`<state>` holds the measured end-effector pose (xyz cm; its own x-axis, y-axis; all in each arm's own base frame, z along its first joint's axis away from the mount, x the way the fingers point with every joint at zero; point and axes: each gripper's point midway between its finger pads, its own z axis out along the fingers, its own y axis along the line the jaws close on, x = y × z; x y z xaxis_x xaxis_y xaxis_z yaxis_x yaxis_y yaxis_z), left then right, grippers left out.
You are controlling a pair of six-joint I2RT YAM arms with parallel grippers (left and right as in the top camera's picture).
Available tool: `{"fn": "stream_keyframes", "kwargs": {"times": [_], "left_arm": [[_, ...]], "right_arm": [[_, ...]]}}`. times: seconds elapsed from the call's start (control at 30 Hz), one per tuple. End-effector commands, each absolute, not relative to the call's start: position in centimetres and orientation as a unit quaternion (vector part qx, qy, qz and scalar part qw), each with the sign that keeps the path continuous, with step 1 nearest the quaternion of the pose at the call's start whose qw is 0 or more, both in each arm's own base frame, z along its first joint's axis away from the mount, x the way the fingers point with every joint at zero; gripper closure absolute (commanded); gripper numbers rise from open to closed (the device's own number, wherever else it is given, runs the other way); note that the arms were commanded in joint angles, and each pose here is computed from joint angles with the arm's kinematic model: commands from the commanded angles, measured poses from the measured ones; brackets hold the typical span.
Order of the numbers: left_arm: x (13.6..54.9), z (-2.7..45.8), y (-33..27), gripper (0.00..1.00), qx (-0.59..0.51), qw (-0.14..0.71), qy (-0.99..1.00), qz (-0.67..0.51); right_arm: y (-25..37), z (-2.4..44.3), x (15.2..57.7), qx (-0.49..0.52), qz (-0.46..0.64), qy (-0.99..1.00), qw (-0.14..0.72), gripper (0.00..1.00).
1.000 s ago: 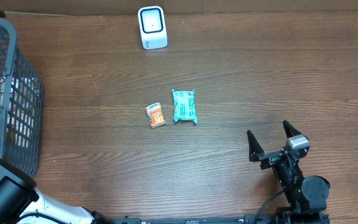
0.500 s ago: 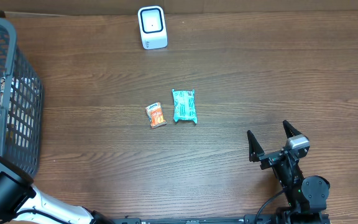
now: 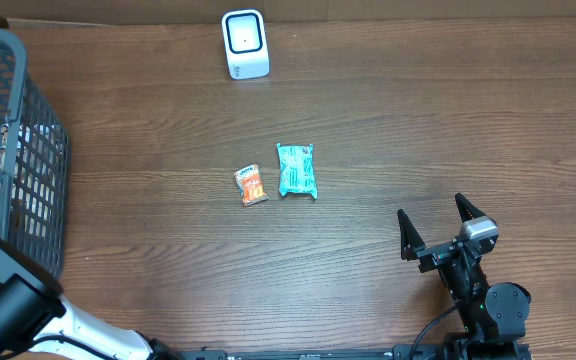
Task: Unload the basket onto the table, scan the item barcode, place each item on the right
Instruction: 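Reach the left gripper into the basket and grasp teal Kleenex pack, then carry the teal Kleenex pack out and place it left of orange pack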
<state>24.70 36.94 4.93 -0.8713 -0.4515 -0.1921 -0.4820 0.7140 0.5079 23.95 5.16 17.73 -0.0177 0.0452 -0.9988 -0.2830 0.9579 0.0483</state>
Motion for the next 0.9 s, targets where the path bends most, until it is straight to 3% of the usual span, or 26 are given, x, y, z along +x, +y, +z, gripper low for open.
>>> {"fn": "stream_keyframes", "kwargs": {"times": [0.0, 0.33, 0.63, 0.87], "left_arm": [[27.6, 10.2, 35.4, 0.96, -0.247, 0.103, 0.916, 0.299], [29.1, 21.7, 32.9, 0.96, -0.269, 0.247, 0.868, 0.335], [29.7, 34.4, 29.5, 0.96, -0.275, 0.433, 0.777, 0.365], [31.8, 39.6, 21.7, 0.96, -0.204, 0.549, 0.762, 0.276]], "right_arm": [[5.0, 17.6, 24.0, -0.083, 0.115, 0.702, 0.698, 0.00], [5.0, 17.6, 24.0, -0.083, 0.115, 0.702, 0.698, 0.00], [5.0, 17.6, 24.0, -0.083, 0.115, 0.702, 0.698, 0.00], [5.0, 17.6, 24.0, -0.083, 0.115, 0.702, 0.698, 0.00]]}}
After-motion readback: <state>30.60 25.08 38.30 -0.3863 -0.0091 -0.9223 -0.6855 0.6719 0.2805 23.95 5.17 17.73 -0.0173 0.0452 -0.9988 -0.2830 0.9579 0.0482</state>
